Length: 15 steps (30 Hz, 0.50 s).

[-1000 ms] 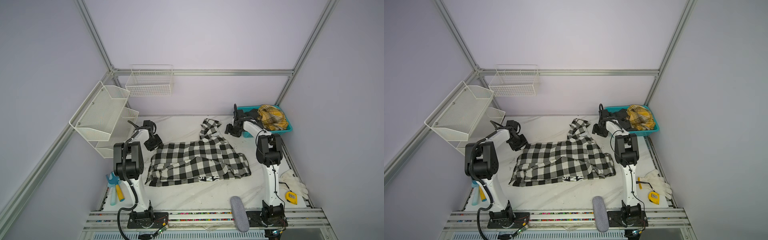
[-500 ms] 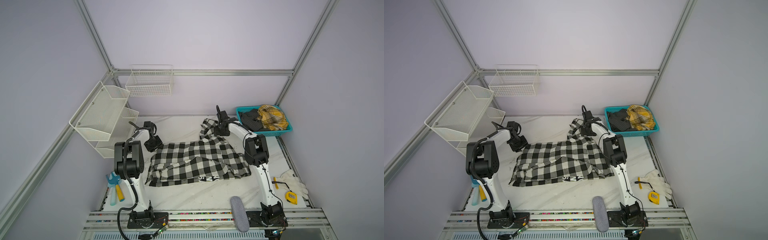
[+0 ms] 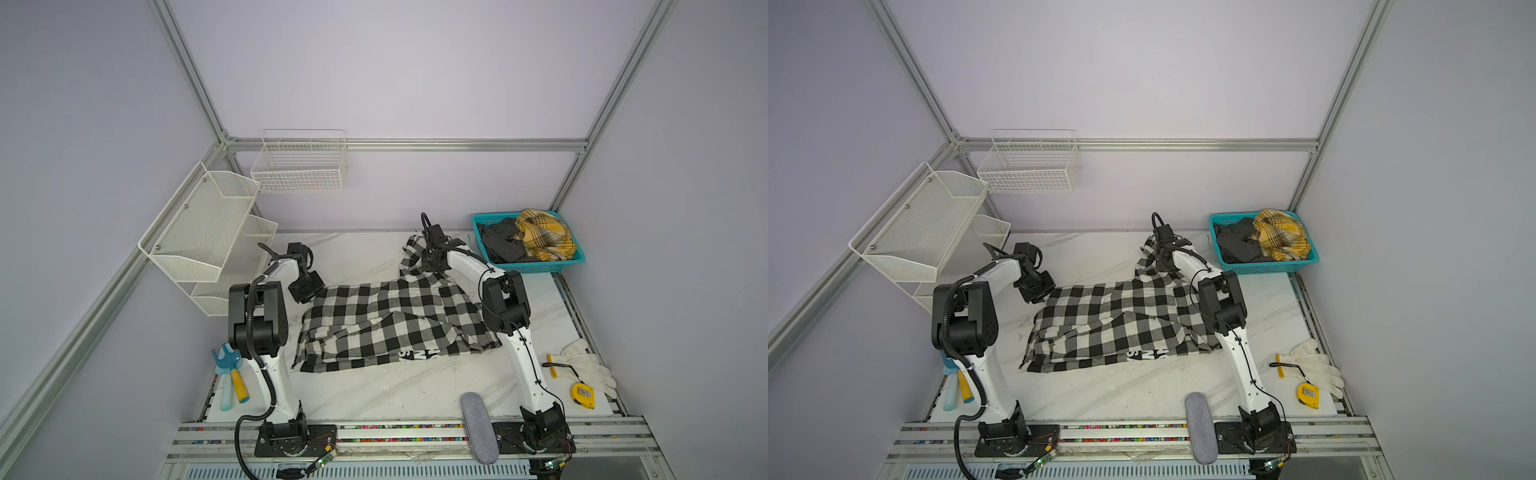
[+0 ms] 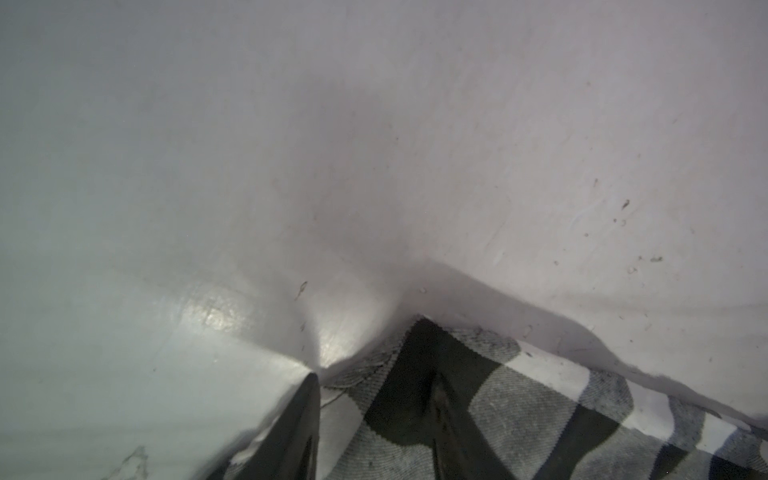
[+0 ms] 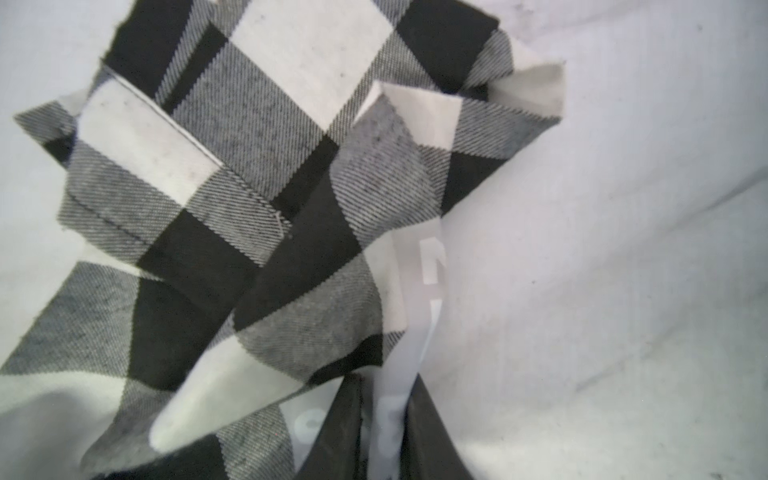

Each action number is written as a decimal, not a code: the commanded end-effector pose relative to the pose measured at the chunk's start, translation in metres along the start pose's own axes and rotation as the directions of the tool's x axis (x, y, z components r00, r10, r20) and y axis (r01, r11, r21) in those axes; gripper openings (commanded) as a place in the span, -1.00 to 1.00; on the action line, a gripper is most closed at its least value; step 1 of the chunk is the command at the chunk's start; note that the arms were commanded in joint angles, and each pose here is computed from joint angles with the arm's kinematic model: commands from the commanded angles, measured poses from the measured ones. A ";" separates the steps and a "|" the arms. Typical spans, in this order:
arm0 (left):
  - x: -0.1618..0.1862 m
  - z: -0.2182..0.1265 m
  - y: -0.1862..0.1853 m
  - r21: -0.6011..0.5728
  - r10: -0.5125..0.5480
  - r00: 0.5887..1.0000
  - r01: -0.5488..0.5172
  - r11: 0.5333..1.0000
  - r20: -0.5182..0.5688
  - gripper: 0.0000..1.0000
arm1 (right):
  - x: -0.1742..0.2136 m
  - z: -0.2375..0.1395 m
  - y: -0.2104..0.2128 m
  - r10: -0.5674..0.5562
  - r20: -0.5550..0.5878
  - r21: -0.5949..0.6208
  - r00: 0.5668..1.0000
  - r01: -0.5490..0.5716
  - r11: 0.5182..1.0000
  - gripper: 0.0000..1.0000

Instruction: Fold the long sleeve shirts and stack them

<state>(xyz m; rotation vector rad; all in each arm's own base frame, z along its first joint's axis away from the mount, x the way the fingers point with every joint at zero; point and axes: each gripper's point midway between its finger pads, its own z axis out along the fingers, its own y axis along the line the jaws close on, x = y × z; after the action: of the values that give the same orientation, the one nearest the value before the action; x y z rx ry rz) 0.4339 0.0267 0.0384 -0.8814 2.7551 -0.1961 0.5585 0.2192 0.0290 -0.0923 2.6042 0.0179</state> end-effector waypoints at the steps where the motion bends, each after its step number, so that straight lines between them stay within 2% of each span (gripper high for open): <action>1: -0.024 -0.013 -0.014 0.053 0.011 0.998 -0.014 0.998 0.055 -0.12 | 0.056 0.020 -0.020 -0.027 -0.178 0.065 0.984 0.040 0.997 -0.41; 3: -0.027 -0.016 -0.019 0.071 0.008 0.998 -0.012 0.997 0.062 -0.04 | 0.048 0.013 -0.018 -0.025 -0.164 0.057 0.986 0.035 0.998 -0.02; 5: -0.033 -0.020 -0.023 0.084 0.000 0.997 -0.006 0.996 0.073 0.01 | 0.042 0.009 -0.019 -0.023 -0.155 0.065 0.988 0.034 0.997 0.02; 11: -0.043 -0.020 -0.030 0.091 -0.003 0.996 -0.005 0.996 0.087 0.02 | 0.032 0.006 -0.019 -0.016 -0.140 0.075 0.990 0.027 0.997 -0.17; 15: -0.047 -0.014 -0.036 0.105 -0.002 0.997 -0.007 0.994 0.081 0.01 | 0.041 0.015 -0.016 -0.030 -0.166 0.062 0.986 0.041 0.997 -0.48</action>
<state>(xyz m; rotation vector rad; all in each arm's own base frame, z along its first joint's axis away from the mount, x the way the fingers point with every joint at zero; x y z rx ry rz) 0.4602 0.0247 0.0439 -0.8673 2.7194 -0.2464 0.5535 0.2111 0.0327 -0.0873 2.6424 -0.0129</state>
